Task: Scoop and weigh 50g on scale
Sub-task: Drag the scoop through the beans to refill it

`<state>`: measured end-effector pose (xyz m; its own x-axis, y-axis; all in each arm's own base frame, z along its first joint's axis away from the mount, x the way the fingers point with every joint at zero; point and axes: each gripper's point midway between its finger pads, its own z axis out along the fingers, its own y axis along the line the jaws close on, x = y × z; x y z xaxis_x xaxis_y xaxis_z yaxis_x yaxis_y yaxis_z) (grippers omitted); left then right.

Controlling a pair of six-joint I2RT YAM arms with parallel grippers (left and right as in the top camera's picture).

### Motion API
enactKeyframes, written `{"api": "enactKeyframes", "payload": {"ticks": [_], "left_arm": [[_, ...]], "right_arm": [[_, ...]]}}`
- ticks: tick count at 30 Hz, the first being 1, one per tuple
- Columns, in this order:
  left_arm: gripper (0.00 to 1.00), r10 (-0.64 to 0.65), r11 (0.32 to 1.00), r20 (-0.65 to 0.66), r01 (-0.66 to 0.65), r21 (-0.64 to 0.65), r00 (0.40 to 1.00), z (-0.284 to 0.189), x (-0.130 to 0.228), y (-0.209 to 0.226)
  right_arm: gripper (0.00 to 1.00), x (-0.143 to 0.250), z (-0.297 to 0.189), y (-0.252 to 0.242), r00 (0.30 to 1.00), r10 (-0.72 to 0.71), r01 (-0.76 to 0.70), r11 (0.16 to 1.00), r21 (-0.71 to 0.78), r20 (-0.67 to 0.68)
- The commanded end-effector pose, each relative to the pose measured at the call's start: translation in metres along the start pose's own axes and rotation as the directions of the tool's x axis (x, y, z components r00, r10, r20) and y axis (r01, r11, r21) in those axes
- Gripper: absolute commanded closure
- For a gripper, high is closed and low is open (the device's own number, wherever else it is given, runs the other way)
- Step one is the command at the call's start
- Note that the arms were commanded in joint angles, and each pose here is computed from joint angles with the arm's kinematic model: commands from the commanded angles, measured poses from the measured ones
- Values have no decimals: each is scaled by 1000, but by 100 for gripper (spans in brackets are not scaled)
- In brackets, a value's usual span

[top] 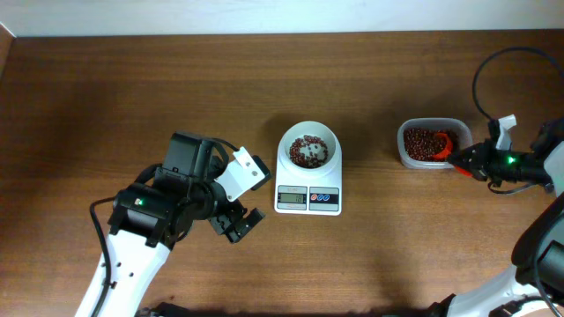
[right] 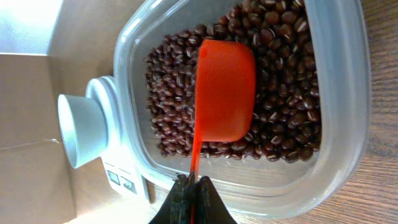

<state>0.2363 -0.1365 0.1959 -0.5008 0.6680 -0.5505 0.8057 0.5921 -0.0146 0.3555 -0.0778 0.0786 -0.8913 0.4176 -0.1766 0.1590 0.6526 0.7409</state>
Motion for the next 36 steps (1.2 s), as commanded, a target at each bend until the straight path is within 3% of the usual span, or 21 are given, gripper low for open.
{"api": "enactKeyframes", "payload": {"ticks": [1,17,23,26,29,31,33,36], "left_arm": [[1,22,1000,28,-22,-3,999,-6,-6,0],[1,22,1000,27,-22,-2,999,-6,-6,0],[1,22,1000,27,-22,-3,999,-6,-6,0],[1,22,1000,28,-22,-3,999,-6,-6,0],[1,22,1000,28,-22,-3,999,-6,-6,0],[1,22,1000,27,-22,-3,999,-6,-6,0],[1,22,1000,28,-22,-3,999,-6,-6,0],[1,22,1000,27,-22,-2,999,-6,-6,0]], "right_arm": [[96,-1,-8,2,999,25,-21,995,-98,34],[96,-1,-30,-1,989,128,-113,977,-179,75],[96,2,-33,13,995,38,-15,971,-240,95],[96,3,-31,4,994,84,-68,978,-197,73],[96,5,-32,10,996,41,-23,975,-219,77],[96,7,-29,-1,993,104,-94,982,-162,53],[96,1,-33,12,993,78,-56,969,-241,85],[96,1,-32,11,993,76,-54,970,-236,85]]}}
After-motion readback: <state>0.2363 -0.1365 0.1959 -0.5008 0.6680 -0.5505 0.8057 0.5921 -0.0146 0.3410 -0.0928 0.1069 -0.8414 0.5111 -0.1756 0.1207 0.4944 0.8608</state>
